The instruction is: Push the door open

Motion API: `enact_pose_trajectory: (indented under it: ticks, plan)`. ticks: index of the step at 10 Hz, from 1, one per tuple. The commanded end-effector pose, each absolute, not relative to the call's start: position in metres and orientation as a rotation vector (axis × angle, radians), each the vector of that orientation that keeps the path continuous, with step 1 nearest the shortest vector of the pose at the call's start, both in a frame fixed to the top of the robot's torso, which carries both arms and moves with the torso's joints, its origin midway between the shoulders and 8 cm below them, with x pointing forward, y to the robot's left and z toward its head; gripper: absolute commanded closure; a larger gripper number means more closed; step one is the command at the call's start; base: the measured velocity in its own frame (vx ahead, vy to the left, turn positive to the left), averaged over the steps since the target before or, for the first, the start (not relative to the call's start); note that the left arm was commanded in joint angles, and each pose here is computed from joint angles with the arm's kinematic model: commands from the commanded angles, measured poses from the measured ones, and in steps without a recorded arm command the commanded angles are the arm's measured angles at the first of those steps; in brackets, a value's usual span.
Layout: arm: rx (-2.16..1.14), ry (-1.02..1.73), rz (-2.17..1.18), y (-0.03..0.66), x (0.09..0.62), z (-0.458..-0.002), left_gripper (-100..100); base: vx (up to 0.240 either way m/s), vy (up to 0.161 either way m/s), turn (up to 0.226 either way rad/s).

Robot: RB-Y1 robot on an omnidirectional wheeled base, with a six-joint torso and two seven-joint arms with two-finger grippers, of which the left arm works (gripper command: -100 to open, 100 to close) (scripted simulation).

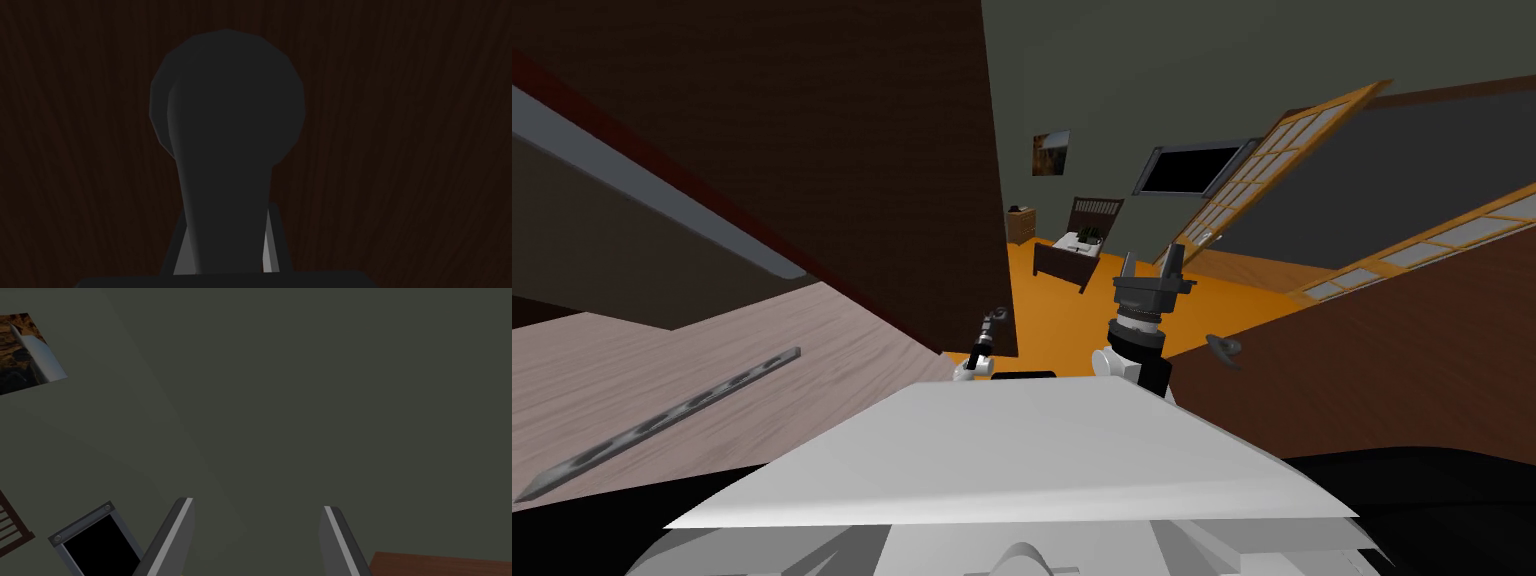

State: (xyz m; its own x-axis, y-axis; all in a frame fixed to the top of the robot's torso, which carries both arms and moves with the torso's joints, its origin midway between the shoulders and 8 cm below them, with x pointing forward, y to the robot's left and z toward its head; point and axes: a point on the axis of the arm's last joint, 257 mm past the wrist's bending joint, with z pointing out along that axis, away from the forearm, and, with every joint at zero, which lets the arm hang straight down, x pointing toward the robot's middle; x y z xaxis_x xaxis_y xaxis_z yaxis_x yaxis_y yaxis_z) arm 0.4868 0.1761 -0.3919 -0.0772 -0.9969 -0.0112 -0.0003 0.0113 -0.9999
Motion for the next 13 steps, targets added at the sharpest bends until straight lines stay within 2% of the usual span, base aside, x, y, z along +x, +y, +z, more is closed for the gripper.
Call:
enact_pose_trajectory:
  ticks: [1, 13]
  plan:
    - [-1.170, 1.259, -1.236, 0.189, 0.488, -0.392, 100, 0.110, -0.048, 0.046]
    - [-1.235, 1.143, -1.109, 0.267, 0.489, -0.390, 100, 0.181, -0.082, 0.052]
